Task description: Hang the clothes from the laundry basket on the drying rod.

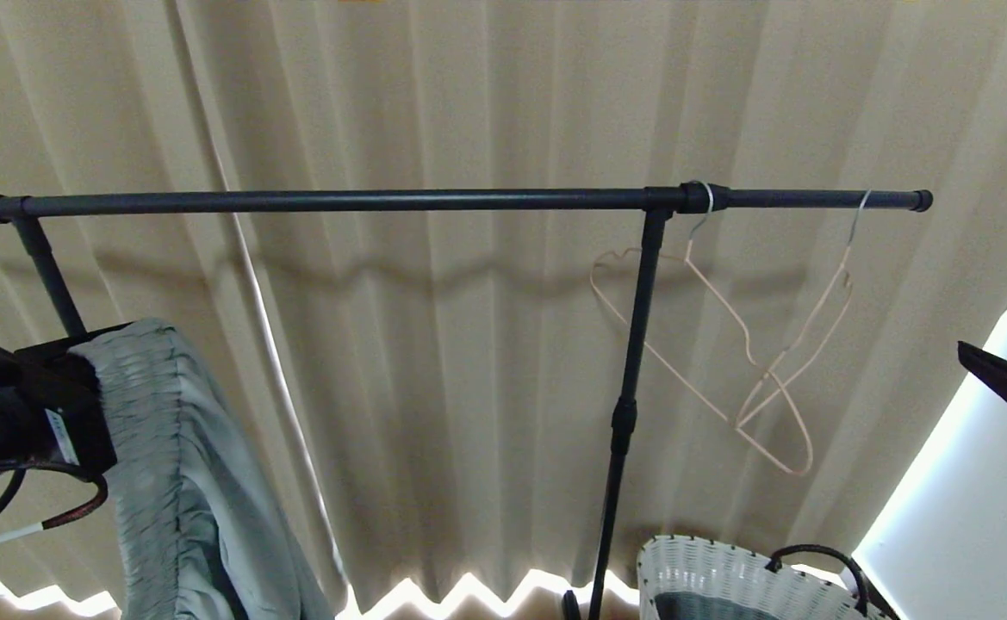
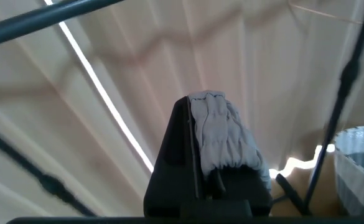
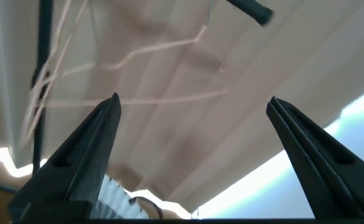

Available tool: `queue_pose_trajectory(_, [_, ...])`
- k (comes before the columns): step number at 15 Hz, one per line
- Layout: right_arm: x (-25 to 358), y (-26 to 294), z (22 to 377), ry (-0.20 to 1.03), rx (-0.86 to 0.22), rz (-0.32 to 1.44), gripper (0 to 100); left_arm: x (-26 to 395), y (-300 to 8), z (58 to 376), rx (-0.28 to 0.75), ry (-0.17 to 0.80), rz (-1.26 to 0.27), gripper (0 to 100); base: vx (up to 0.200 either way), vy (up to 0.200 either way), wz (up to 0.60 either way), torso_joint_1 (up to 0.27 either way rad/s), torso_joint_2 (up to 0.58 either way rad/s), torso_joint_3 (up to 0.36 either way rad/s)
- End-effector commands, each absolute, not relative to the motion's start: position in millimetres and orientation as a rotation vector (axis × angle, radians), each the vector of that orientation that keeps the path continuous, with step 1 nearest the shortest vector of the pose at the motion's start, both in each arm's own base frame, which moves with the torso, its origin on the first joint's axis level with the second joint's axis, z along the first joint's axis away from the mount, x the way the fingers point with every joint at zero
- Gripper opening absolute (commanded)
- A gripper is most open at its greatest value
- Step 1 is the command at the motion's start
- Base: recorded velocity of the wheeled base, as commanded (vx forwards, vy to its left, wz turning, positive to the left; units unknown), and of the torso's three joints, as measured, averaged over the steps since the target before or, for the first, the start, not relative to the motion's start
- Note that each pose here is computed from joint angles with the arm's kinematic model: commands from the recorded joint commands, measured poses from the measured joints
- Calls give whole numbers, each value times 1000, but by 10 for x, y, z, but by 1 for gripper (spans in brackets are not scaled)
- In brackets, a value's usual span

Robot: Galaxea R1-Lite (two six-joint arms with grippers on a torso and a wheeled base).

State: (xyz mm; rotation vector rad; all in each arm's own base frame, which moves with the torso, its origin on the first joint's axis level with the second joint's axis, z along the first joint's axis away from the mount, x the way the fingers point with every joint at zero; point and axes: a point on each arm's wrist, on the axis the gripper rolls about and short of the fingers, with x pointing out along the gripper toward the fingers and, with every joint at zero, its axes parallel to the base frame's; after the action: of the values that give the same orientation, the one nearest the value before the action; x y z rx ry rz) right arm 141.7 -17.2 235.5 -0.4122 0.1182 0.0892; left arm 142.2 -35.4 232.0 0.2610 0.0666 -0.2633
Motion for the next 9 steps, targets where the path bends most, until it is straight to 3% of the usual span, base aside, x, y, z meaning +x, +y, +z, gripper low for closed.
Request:
queue_pose_trajectory(1, [1472,-179,2326,139,-409,96,100,1420,-353,2274,266,82,-265,0,0,0,0,0,0,0])
queue_pose_trajectory(5, [1738,-178,2279,194,-393,137,100,1419,-358,2272,263,80,-269,0,0,0,0,0,0,0])
queue_pose_trajectory(9, [2206,105,2318,249,-162,247,100,1397,-403,2230,265,90,-304,0,0,0,0,0,0,0])
